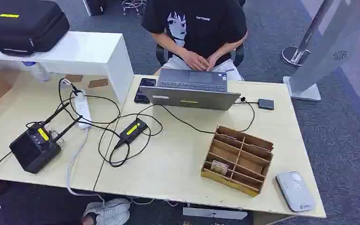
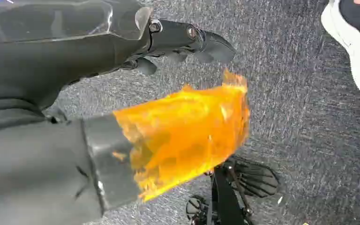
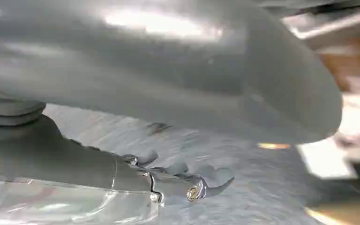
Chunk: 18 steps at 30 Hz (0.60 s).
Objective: Pass the card to the sensor for recognition and then transmit it.
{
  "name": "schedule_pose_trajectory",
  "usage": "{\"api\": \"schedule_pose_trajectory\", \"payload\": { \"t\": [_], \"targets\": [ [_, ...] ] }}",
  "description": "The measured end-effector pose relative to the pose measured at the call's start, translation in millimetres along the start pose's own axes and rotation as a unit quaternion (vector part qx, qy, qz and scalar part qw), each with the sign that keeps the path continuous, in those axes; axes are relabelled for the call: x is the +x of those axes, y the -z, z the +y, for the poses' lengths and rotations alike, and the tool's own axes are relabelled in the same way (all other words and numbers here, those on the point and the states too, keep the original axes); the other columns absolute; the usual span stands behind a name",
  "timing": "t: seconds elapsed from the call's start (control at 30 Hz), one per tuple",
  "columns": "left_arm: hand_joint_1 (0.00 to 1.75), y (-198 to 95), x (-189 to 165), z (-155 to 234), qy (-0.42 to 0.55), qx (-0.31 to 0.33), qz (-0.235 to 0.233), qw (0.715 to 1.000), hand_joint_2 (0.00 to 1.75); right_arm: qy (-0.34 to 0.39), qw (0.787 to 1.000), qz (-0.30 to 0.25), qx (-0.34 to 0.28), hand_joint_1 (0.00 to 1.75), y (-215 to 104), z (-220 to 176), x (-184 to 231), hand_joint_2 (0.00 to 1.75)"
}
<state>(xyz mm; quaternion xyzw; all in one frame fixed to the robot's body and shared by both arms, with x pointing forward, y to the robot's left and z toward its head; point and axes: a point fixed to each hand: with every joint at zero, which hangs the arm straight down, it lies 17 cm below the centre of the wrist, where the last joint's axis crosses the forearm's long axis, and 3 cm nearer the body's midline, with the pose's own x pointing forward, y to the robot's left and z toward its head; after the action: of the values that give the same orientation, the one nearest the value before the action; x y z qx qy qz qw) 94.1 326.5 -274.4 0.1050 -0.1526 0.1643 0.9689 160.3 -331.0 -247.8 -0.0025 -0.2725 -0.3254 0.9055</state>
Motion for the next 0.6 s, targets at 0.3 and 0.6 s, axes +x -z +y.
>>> {"api": "schedule_pose_trajectory", "payload": {
  "t": [0.3,0.6],
  "targets": [
    [0.00,-0.1,-0.7,-0.2,-0.004,-0.001,0.002,1.000,0.00,0.321,0.942,-0.079,0.050,0.00,-4.8,-6.6,65.2,0.00],
    [0.00,0.5,-0.2,2.8,-0.002,-0.001,0.001,1.000,0.00,0.401,0.901,-0.143,0.087,0.00,-19.4,-33.6,101.9,0.00]
  ]
}}
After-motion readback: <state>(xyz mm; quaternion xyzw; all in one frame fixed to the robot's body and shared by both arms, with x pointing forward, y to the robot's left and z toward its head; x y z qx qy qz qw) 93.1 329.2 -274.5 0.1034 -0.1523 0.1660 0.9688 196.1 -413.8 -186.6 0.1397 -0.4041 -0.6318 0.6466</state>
